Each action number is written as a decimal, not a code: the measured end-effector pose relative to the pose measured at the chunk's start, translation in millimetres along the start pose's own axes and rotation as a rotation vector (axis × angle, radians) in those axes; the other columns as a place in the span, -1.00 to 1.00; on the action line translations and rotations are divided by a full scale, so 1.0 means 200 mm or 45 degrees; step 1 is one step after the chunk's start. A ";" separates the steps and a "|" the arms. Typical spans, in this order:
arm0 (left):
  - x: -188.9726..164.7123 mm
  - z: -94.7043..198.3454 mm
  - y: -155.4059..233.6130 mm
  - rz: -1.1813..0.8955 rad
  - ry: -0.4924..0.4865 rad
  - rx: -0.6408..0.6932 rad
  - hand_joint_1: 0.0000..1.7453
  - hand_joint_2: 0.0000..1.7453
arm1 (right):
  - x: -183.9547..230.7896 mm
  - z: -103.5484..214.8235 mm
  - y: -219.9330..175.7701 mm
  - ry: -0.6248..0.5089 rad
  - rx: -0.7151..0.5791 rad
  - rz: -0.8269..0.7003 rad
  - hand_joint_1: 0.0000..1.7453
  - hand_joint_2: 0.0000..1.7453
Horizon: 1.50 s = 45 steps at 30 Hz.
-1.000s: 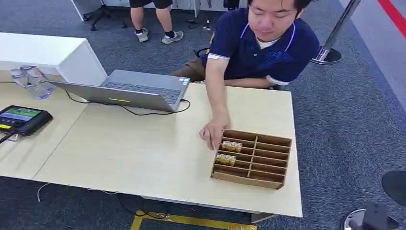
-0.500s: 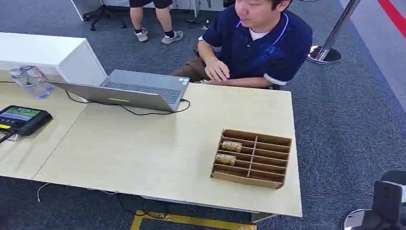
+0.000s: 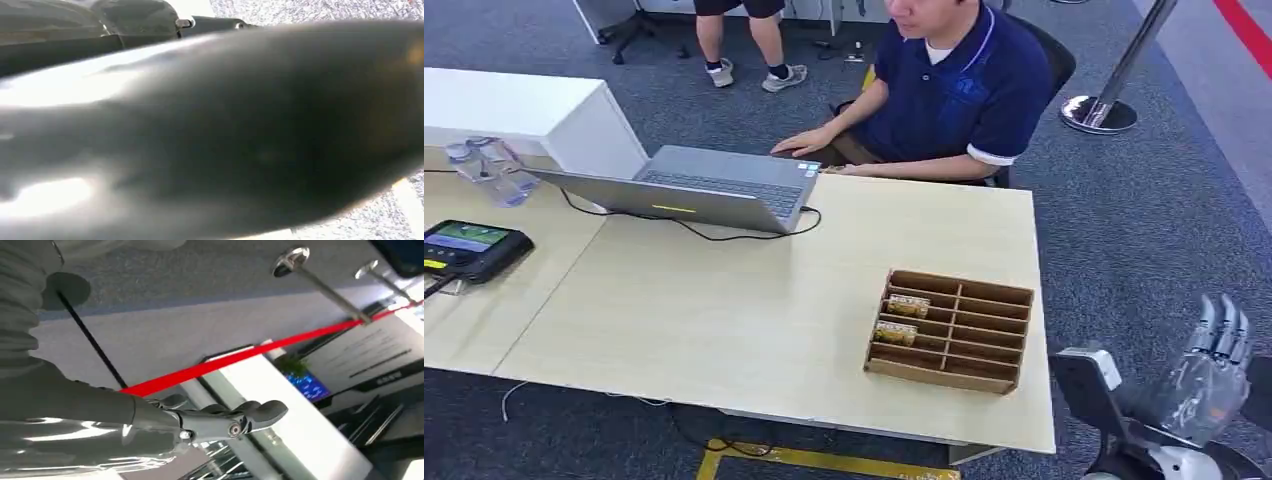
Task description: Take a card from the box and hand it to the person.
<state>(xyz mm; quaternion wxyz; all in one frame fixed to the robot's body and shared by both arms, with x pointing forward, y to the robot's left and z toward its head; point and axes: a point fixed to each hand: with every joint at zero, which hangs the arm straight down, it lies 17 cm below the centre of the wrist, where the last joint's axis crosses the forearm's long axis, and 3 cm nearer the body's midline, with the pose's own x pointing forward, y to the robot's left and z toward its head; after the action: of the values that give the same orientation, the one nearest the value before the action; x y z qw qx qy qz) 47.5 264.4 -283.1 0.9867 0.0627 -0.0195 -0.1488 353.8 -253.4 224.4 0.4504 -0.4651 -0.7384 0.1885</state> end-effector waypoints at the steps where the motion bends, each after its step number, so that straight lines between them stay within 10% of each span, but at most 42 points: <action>1: 0.00 0.00 0.00 -0.003 -0.001 -0.001 -1.00 -1.00 | 0.04 0.00 0.04 -0.017 0.036 0.008 -1.00 1.00; 31: -0.01 0.00 -0.02 0.008 0.019 -0.016 -1.00 -1.00 | 0.40 0.00 0.59 -0.312 0.490 0.371 -0.70 1.00; 36: -0.01 0.00 -0.02 0.000 0.017 -0.022 -1.00 -1.00 | 0.43 -0.07 0.64 -0.428 0.517 0.446 0.00 1.00; 43: -0.01 0.00 -0.03 -0.003 0.016 -0.024 -1.00 -1.00 | 0.49 -0.12 0.71 -0.556 0.560 0.502 0.30 1.00; 45: -0.01 0.00 -0.03 -0.003 0.018 -0.024 -1.00 -1.00 | 0.52 -0.13 0.72 -0.585 0.569 0.514 0.72 1.00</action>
<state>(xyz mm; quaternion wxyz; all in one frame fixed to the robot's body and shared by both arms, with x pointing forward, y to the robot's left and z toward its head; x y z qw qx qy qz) 44.1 259.9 -282.9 0.9872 0.0543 -0.0109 -0.1498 434.4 -96.6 188.0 0.3172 -0.4371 -0.6544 0.5293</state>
